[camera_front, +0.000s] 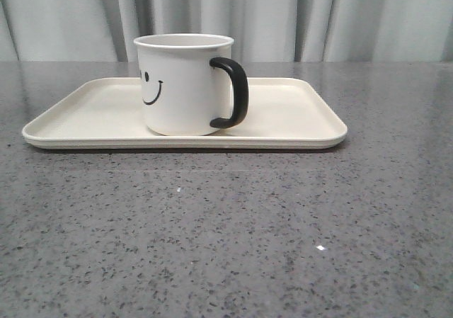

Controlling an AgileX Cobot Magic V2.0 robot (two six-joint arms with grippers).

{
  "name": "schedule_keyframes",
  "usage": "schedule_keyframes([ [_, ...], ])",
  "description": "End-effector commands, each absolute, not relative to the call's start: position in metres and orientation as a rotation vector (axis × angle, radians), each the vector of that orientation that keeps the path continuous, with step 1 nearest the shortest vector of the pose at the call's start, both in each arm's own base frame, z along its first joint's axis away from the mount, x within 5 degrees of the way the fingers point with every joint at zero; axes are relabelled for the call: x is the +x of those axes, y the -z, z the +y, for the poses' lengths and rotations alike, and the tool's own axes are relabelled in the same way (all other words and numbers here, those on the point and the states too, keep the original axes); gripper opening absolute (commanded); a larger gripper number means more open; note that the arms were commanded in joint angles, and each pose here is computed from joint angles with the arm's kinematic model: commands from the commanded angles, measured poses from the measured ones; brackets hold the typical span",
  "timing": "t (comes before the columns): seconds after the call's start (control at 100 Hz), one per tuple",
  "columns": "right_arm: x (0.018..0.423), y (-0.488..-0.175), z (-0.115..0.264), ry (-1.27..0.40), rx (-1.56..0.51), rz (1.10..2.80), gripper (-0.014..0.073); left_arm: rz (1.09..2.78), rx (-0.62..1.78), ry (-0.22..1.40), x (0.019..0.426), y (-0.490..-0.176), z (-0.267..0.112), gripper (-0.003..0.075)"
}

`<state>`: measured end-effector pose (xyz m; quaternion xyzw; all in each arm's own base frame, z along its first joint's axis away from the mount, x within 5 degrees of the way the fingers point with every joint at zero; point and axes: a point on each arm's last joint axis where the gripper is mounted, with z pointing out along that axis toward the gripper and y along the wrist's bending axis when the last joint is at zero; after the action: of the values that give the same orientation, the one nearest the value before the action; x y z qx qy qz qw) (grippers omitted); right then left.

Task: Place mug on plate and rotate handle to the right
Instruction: 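Open the left gripper and withdraw it from the mug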

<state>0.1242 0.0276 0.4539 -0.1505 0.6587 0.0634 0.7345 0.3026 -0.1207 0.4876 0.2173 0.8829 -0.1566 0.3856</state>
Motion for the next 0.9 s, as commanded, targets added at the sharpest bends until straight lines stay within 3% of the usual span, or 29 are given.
schedule_keyframes([
  [0.0,0.122,-0.468,0.024,-0.110,-0.282,1.382,0.0381,2.115,0.474,0.386,0.265,-0.529,-0.094,0.0302],
  [0.14,0.126,-0.467,0.023,-0.112,-0.282,1.393,0.0381,2.037,0.364,0.282,0.234,-0.554,-0.059,0.0289],
  [0.21,0.129,-0.466,0.024,-0.114,-0.282,1.402,0.0381,2.008,0.309,0.217,0.219,-0.562,-0.043,0.0244],
  [0.4,0.142,-0.462,0.024,-0.123,-0.287,1.439,0.0381,1.974,0.178,0.042,0.182,-0.570,-0.012,-0.0022],
  [0.89,0.180,-0.495,0.047,-0.281,-0.532,1.531,0.0381,2.051,0.128,-0.036,0.153,-0.535,-0.002,-0.0020],
])
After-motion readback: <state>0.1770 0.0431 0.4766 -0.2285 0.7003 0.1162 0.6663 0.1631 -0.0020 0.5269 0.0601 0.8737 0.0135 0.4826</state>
